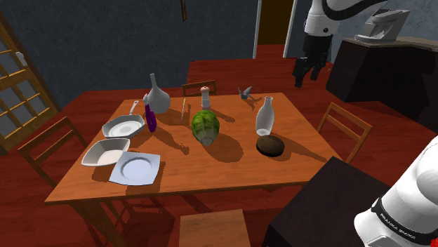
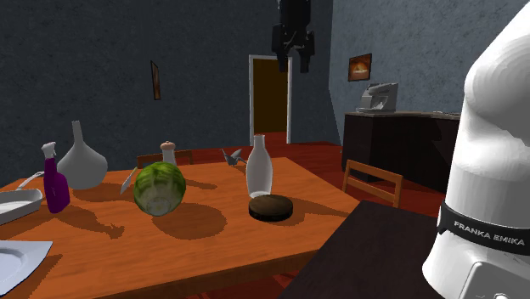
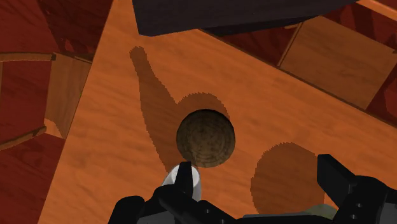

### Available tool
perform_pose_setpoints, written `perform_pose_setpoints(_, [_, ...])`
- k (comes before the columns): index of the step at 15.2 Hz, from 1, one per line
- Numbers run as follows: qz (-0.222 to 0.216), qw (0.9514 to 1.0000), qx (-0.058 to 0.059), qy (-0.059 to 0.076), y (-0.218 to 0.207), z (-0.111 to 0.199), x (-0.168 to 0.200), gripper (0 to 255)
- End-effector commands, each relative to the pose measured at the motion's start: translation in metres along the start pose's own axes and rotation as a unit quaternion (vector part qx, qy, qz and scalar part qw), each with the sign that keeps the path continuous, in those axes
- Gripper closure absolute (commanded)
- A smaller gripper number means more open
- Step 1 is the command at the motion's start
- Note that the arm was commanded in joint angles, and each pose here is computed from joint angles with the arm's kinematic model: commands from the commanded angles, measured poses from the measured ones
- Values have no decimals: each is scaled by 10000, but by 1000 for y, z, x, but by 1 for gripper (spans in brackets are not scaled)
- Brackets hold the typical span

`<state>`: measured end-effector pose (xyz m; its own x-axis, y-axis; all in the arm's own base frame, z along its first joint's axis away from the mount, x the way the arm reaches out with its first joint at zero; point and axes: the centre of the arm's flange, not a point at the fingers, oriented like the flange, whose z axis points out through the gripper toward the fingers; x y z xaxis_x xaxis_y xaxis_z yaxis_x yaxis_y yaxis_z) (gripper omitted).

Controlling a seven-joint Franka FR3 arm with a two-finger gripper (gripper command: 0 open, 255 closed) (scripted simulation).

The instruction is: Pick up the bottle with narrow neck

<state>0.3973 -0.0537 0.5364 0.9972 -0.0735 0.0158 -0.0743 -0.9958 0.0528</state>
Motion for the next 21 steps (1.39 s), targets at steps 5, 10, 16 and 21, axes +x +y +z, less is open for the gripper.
perform_pose_setpoints(5, [-54, 10000, 63, 0, 36, 45, 58, 0])
perform_pose_setpoints(10, [-97, 9999, 119, -7, 63, 84, 106, 0])
perform_pose_setpoints(16, [-149, 9997, 186, -14, 94, 131, 162, 0])
perform_pose_setpoints(21, [-192, 9995, 242, -21, 120, 170, 210, 0])
